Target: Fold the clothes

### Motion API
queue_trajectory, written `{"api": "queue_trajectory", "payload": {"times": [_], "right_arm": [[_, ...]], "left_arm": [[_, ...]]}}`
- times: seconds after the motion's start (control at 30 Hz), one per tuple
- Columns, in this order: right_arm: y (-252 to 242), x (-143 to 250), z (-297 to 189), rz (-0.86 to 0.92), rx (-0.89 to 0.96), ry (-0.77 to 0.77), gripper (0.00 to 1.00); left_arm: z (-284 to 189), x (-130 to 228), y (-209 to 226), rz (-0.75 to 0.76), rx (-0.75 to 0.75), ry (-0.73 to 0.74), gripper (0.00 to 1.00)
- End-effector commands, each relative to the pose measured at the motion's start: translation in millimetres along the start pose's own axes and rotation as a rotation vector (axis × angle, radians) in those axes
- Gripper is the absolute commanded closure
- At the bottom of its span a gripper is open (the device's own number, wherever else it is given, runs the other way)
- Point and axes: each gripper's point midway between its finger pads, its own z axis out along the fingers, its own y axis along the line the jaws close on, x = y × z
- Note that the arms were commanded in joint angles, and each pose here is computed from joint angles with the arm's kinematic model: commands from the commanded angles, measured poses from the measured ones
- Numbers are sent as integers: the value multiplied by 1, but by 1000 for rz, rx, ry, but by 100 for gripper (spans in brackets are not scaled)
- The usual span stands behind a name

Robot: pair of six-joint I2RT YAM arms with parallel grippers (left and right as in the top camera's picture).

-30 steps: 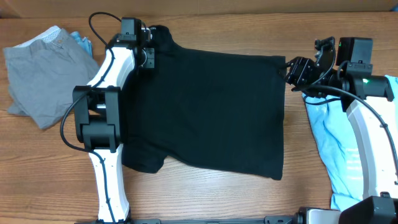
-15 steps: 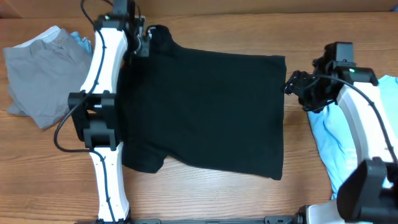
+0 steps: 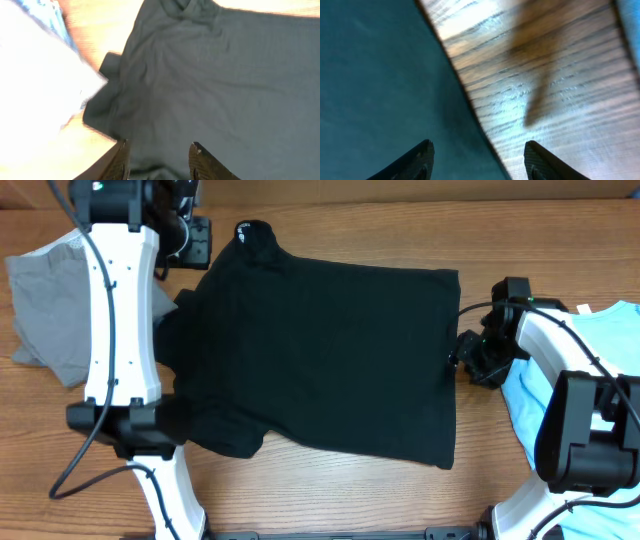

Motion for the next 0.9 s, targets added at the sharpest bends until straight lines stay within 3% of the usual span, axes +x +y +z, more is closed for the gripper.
{"api": "queue_trajectory", "payload": {"times": [0.0,0.13,0.23,0.33,0.37,0.6,0.83,0.87], "right_arm": [[0,10,16,-7,-34,22,39],[-2,14,33,9,-61,6,45],[-3,15,41,3,-73,-8,63],[-2,15,41,2,-77,-11,93],[-2,13,40,-3,-80,-19,96],[-4,-34,13,43,-76,-151,96],[-18,-67,-11,117,-64,-241,96],[-19,-68,-12,122,-67,-239,87]], "left_arm": [[-32,0,4,6,-13,-73,62],[-53,3,-6,11,26,-121,62],[-74,6,-10,17,44,-169,59],[-93,10,-6,16,21,-212,58],[-100,11,-3,15,3,-228,58],[-120,34,3,10,-34,-242,55],[-80,77,9,-56,-57,-43,61],[-73,83,9,-68,-58,-11,62]]}}
